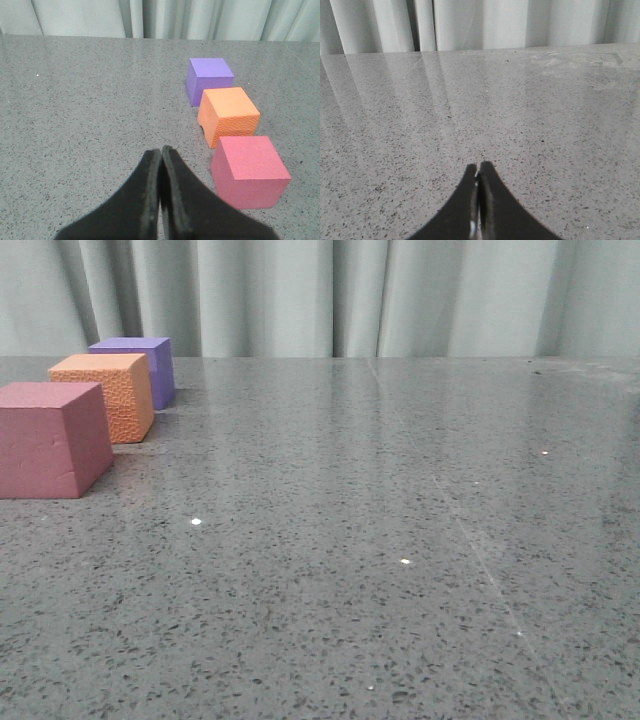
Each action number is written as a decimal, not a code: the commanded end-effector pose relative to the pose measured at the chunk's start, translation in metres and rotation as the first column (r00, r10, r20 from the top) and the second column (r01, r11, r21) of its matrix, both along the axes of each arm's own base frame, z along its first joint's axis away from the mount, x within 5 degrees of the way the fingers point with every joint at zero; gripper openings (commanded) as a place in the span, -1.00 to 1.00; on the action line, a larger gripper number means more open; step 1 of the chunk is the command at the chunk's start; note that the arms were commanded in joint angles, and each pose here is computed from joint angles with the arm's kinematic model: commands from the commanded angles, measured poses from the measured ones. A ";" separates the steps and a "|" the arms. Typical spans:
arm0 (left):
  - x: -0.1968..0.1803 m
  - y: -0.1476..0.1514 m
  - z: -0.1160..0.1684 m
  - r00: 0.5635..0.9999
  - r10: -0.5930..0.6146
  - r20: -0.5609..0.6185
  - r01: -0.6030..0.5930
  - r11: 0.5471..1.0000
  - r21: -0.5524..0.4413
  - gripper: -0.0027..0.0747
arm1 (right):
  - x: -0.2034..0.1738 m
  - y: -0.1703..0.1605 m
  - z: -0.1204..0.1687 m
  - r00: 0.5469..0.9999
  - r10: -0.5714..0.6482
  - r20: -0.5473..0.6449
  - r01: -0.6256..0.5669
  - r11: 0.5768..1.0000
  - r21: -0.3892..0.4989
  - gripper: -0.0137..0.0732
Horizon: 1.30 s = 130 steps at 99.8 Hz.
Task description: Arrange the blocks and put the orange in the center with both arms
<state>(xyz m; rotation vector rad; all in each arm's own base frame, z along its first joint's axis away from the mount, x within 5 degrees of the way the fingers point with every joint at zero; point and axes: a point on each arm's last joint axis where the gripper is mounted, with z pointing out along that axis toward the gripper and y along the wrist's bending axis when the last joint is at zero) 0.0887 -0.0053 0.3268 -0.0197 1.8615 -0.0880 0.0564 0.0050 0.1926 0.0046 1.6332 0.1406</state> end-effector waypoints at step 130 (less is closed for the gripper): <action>-0.026 -0.021 -0.034 0.846 -0.366 0.389 0.323 0.930 0.173 -0.98 | -0.002 -0.001 0.014 0.992 -0.007 0.124 0.007 1.000 0.002 -0.84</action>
